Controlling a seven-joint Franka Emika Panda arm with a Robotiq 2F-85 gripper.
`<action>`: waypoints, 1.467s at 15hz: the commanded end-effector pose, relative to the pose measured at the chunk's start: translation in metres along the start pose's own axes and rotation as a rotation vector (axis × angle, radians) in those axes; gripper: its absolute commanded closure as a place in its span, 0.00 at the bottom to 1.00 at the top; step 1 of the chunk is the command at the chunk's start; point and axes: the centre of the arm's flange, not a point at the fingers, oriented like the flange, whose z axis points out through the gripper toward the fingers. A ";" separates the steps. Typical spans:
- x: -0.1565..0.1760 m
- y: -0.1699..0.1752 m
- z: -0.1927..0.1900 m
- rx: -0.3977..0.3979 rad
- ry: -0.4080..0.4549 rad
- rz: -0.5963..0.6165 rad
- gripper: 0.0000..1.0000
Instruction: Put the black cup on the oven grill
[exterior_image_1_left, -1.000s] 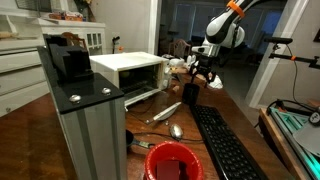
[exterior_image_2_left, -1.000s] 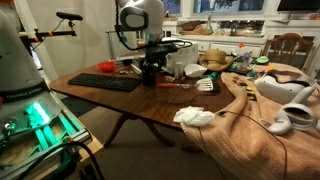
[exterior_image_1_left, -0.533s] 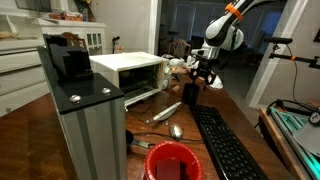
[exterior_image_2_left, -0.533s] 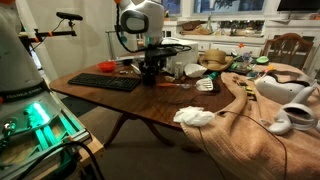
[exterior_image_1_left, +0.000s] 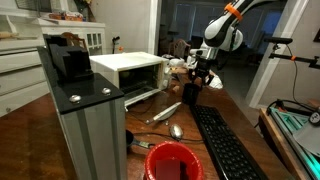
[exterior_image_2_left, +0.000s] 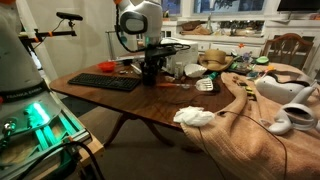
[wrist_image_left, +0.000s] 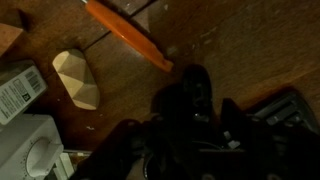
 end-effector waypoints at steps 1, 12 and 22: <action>-0.004 0.002 0.005 -0.033 0.006 0.001 0.63; 0.001 0.000 -0.011 -0.041 0.003 0.014 0.95; 0.027 -0.013 -0.081 0.044 0.018 0.085 0.95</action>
